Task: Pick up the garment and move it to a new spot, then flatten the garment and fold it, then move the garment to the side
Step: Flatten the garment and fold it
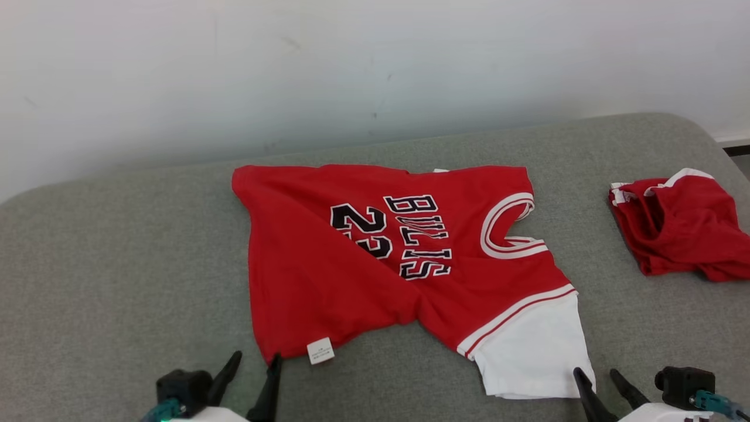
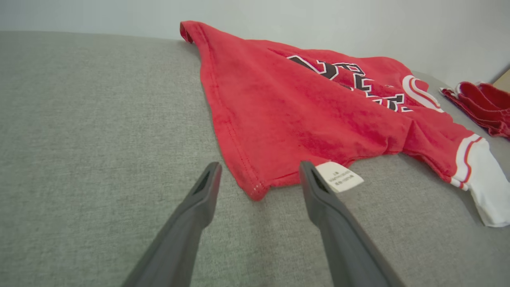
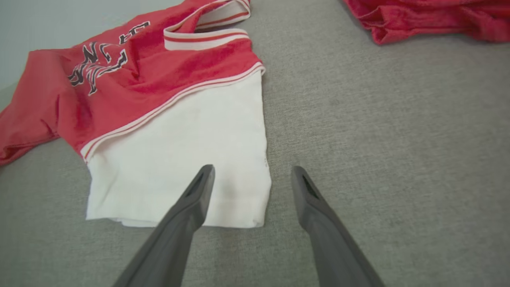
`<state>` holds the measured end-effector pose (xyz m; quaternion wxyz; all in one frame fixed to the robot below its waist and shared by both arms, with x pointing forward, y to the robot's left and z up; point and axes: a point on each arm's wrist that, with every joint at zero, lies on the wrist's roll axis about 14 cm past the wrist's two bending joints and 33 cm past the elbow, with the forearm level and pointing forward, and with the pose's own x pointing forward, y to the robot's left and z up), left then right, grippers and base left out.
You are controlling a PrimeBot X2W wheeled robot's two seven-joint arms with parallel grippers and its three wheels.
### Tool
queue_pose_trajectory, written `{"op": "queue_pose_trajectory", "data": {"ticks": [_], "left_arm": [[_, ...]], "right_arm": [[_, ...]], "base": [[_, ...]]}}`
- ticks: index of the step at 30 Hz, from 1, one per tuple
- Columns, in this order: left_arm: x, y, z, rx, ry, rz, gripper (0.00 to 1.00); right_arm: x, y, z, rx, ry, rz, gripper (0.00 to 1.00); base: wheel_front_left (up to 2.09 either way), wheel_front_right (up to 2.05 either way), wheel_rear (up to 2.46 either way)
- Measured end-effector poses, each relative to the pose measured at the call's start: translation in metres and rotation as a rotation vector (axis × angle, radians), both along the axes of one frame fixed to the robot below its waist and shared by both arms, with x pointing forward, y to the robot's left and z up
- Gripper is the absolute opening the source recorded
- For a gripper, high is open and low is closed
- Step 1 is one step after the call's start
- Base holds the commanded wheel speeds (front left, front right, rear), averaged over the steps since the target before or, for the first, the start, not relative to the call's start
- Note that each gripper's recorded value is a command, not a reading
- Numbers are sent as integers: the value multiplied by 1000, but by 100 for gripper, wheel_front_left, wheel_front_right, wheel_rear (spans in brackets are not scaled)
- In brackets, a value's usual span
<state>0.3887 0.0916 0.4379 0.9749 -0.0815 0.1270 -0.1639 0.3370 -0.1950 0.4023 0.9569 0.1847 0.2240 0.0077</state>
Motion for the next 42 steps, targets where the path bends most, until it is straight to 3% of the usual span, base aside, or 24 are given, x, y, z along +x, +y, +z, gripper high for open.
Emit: {"op": "queue_pose_trajectory", "data": {"ticks": [4,16,17,18,19,20,21,22,23,30,42], "left_arm": [[7,-10,-17,28,73,-53,100],[14,-20,-51,105,214,-131,100],[14,-21,-51,107,213,-135,100],[15,-21,-51,109,213,-136,100],[15,-22,-51,111,213,-139,92],[16,-23,-50,112,209,-141,77],[17,-23,-48,110,199,-138,32],[17,-22,-48,112,197,-136,2],[16,-22,-47,112,195,-136,0],[10,-22,-37,96,160,-127,0],[24,-6,-4,93,34,-76,0]], "right_arm": [[0,7,-23,32,105,11,100],[12,27,-34,78,173,58,100],[11,29,-35,78,178,68,90],[12,31,-35,80,181,76,70],[11,34,-34,85,181,83,47],[11,37,-34,90,181,91,21],[10,39,-33,92,180,99,0],[10,41,-32,96,177,105,0],[9,44,-31,102,170,111,0],[12,48,-13,149,71,90,0],[41,28,62,375,-214,-37,0]], "base": [[0,0,0],[0,0,0],[0,0,0],[0,0,0],[0,0,0],[0,0,0],[0,0,0],[0,0,0],[0,0,0],[0,0,0],[0,0,0]]}}
